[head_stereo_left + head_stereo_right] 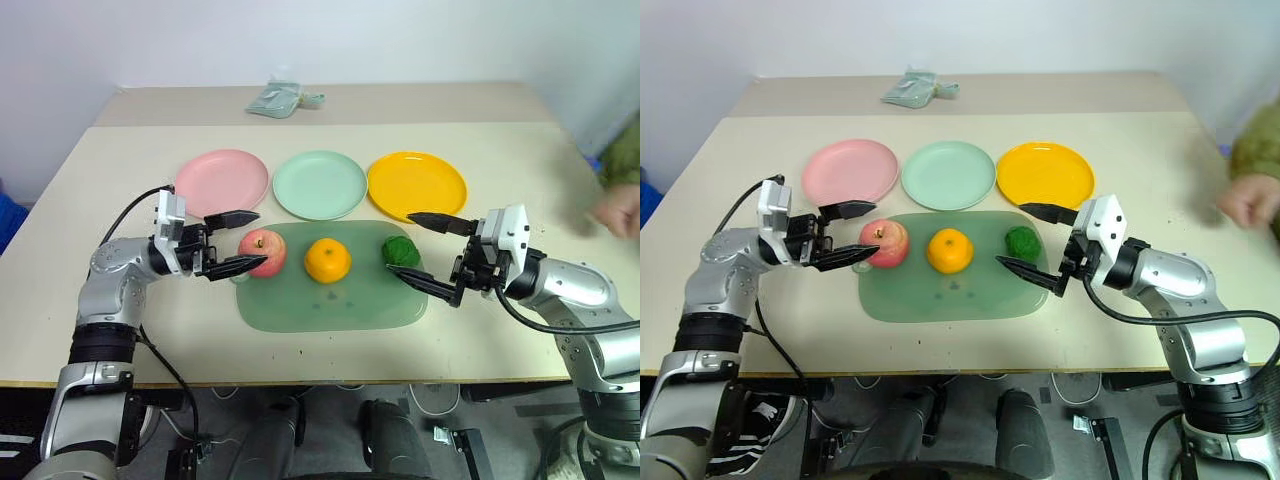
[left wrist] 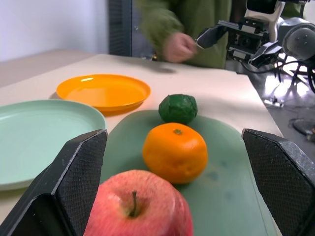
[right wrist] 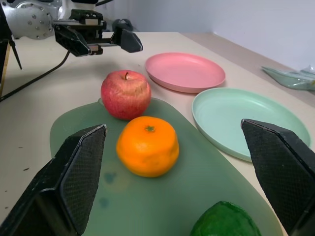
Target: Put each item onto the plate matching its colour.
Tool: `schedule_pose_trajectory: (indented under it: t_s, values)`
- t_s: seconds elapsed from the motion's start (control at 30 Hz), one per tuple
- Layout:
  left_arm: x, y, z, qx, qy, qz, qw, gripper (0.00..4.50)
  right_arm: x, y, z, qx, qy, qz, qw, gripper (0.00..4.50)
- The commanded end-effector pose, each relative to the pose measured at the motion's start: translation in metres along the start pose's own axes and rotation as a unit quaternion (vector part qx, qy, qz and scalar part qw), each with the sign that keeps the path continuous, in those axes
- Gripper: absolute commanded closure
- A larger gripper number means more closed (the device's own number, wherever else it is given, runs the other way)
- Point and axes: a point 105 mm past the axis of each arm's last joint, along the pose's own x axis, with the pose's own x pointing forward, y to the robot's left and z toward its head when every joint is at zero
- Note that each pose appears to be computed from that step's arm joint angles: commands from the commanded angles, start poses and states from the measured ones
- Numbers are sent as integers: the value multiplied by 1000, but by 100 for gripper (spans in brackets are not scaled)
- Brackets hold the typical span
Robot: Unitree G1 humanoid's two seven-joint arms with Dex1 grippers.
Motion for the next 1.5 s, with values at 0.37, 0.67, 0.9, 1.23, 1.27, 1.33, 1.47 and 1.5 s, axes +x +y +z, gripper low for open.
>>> schedule_pose_trajectory:
  t_s: [0.37, 0.67, 0.9, 1.23, 1.27, 1.33, 1.47, 1.5]
  values:
    - [-9, 0, 10, 21, 10, 3, 1000, 0, 1, -8, 13, -27, -12, 3, 1000, 3]
    - [-13, 18, 18, 45, 29, 24, 998, 0, 4, -11, 21, -35, -12, 5, 999, 3]
    - [-4, 14, 1, 44, 56, 37, 997, 0, 18, -10, 18, -37, -6, 27, 999, 3]
    - [4, 23, -12, 50, 92, 43, 993, 0, 16, 2, 30, -68, 32, 76, 994, 3]
    - [5, 23, -17, 51, 100, 42, 993, 0, 16, 2, 31, -71, 29, 76, 994, 3]
    - [5, 23, -23, 47, 111, 40, 992, 0, 16, 4, 34, -71, 23, 76, 994, 3]
    - [5, 22, -31, 41, 125, 33, 991, 0, 18, 6, 38, -71, 14, 75, 995, 3]
    - [5, 22, -35, 44, 135, 30, 989, 25, 18, 6, 38, -71, 13, 74, 995, 1]
